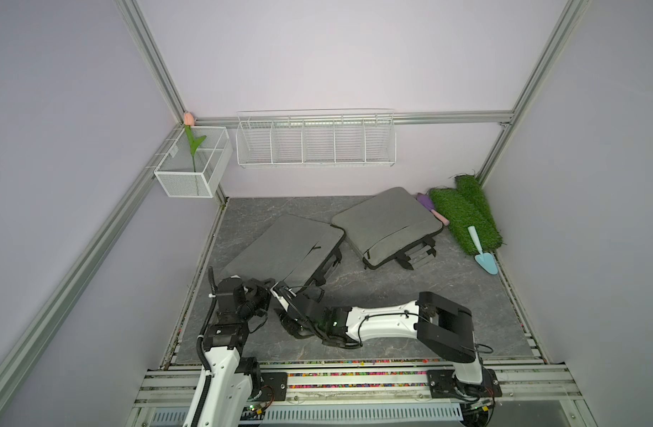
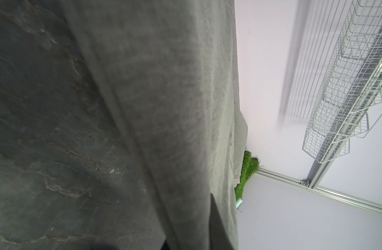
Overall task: Put the mouse into the laptop bag
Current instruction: Unzip the zipper on the zippered laptop bag.
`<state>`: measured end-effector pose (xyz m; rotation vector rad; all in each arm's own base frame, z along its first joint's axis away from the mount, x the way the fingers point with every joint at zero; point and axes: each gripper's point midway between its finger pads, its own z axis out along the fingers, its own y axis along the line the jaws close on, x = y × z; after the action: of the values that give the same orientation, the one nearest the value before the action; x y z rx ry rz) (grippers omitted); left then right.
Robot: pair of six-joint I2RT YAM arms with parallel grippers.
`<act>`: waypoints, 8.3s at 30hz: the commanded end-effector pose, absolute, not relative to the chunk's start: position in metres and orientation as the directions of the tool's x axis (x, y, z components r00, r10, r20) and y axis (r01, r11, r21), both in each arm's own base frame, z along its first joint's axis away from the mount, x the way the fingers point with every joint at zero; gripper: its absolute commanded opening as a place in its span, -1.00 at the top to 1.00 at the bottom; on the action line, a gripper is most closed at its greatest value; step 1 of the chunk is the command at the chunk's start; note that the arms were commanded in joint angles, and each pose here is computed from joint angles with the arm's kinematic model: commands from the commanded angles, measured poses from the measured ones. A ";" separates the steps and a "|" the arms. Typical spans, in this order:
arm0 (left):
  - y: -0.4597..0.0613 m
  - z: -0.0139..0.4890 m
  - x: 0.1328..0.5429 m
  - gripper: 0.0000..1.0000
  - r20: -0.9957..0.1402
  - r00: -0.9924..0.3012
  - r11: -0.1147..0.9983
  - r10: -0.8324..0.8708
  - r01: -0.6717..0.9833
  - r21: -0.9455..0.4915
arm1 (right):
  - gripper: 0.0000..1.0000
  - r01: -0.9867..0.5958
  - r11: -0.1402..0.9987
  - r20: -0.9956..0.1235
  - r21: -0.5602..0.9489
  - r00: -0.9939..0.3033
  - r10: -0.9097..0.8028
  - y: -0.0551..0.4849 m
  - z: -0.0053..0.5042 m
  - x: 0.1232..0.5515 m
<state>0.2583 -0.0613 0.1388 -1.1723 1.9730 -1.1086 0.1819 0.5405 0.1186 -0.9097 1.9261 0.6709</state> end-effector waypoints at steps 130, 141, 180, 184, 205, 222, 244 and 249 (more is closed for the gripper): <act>-0.084 0.185 0.245 -1.00 0.074 -0.492 0.096 -0.867 -0.312 -0.945 | 0.87 -0.879 0.345 -0.827 0.329 -0.445 -0.343 0.527 0.219 0.201; -0.071 0.184 0.255 -0.76 0.069 -0.410 0.060 -0.909 -0.294 -0.954 | 0.87 -0.883 0.253 -0.819 0.395 -0.464 -0.338 0.535 0.219 0.164; -0.082 0.171 0.259 -1.00 0.143 -0.454 0.014 -0.880 -0.325 -0.946 | 0.87 -0.871 0.273 -0.825 0.409 -0.481 -0.298 0.542 0.237 0.192; -0.086 0.166 0.267 -1.00 0.158 -0.471 0.010 -0.868 -0.334 -0.943 | 0.87 -0.890 0.238 -0.846 0.389 -0.447 -0.289 0.543 0.255 0.172; -0.084 0.195 0.246 -1.00 0.154 -0.462 -0.005 -0.874 -0.308 -0.951 | 0.87 -0.870 0.357 -0.871 0.339 -0.434 -0.231 0.538 0.255 0.239; -0.074 0.200 0.277 0.66 0.069 -0.427 0.078 -0.902 -0.318 -0.945 | 0.87 -0.907 0.261 -0.869 0.329 -0.400 -0.292 0.532 0.256 0.175; -0.073 0.227 0.247 1.00 -0.227 -0.505 0.356 -0.833 -0.175 -0.918 | 0.69 -0.920 0.297 -0.764 0.256 -0.380 -0.522 0.446 0.200 0.182; -0.073 0.223 0.250 1.00 -0.246 -0.512 0.375 -0.823 -0.164 -0.913 | -0.51 -0.911 0.291 -0.822 0.293 -0.396 -0.409 0.472 0.213 0.142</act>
<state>0.2403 -0.0744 0.1853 -1.0032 2.0200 -1.1446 0.1524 0.4558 0.1891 -1.2742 2.0405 0.9483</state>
